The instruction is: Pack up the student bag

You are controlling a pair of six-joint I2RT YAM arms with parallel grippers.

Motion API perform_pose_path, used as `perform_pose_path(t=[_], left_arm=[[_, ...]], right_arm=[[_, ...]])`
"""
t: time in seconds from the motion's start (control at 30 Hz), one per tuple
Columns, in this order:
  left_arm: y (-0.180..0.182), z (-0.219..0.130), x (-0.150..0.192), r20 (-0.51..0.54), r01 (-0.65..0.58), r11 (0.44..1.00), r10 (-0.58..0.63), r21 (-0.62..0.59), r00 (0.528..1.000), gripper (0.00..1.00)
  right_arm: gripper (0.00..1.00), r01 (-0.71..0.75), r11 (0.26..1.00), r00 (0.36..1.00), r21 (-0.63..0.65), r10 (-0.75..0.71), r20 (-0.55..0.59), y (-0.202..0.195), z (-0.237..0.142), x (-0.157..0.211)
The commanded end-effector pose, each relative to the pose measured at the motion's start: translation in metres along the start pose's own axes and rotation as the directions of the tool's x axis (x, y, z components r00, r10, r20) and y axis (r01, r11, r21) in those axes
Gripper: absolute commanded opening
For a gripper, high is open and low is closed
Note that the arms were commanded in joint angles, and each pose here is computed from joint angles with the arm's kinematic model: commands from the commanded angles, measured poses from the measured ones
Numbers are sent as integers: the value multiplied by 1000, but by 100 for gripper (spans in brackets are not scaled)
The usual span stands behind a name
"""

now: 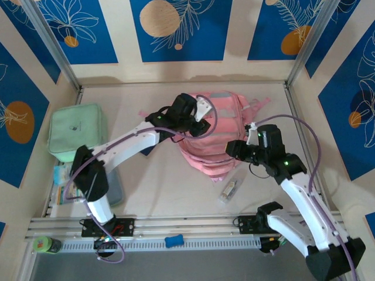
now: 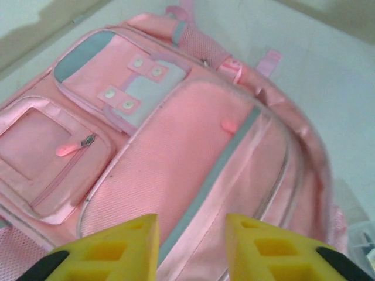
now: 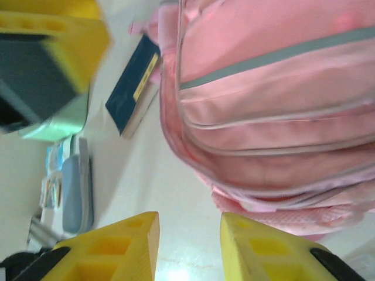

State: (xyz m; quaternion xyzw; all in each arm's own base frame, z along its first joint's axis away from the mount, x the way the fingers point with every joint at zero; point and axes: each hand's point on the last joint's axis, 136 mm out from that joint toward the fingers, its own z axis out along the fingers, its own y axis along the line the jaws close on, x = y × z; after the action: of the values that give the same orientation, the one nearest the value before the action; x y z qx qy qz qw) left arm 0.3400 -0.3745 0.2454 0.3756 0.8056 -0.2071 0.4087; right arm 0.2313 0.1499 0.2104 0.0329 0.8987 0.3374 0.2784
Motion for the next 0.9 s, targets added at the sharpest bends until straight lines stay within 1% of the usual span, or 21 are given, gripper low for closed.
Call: perform_pose_path(t=[0.0, 0.1, 0.17, 0.23, 0.3, 0.37, 0.43, 0.53, 0.6, 0.67, 0.7, 0.77, 0.87], left_arm=[[16, -44, -16, 121, 123, 992, -117, -40, 986, 40], [50, -58, 12, 92, 196, 970, -184, -143, 979, 46], [83, -61, 39, 40, 270, 935, -268, -230, 963, 49], [117, -64, 70, -16, 336, 886, -360, -319, 933, 52], [146, -65, 98, -57, 380, 833, -437, -403, 898, 55], [172, -63, 121, -79, 406, 791, -491, -458, 868, 58], [200, -60, 143, -95, 425, 737, -547, -525, 832, 60], [229, -47, 166, -114, 460, 693, -611, -555, 783, 64], [243, -36, 174, -125, 480, 680, -638, -554, 760, 65], [257, -22, 181, -135, 467, 678, -637, -568, 759, 69], [264, -17, 185, -142, 462, 672, -641, -578, 754, 70], [274, -6, 196, -151, 489, 654, -674, -577, 723, 73], [279, 12, 202, -153, 536, 656, -696, -532, 701, 75]], right_arm=[[34, -12, 997, 990, -75, 1, -143, 21, 17, 21], [37, 21, 996, 981, -82, -36, -193, 39, 45, 30], [38, 52, 995, 970, -87, -71, -233, 51, 66, 37], [39, 78, 994, 959, -77, -97, -268, 64, 86, 43], [43, 96, 993, 950, -71, -113, -292, 73, 104, 48], [46, 95, 994, 943, -63, -110, -314, 80, 122, 53], [49, 99, 993, 936, -66, -115, -331, 87, 140, 57], [51, 111, 993, 930, -42, -118, -348, 90, 158, 58], [52, 112, 993, 927, -23, -112, -357, 88, 166, 58], [52, 111, 994, 922, -19, -110, -371, 85, 171, 61], [52, 111, 994, 919, -14, -108, -380, 83, 172, 63], [52, 113, 994, 915, 3, -103, -389, 78, 171, 65], [52, 115, 993, 919, 15, -101, -381, 70, 164, 65]])
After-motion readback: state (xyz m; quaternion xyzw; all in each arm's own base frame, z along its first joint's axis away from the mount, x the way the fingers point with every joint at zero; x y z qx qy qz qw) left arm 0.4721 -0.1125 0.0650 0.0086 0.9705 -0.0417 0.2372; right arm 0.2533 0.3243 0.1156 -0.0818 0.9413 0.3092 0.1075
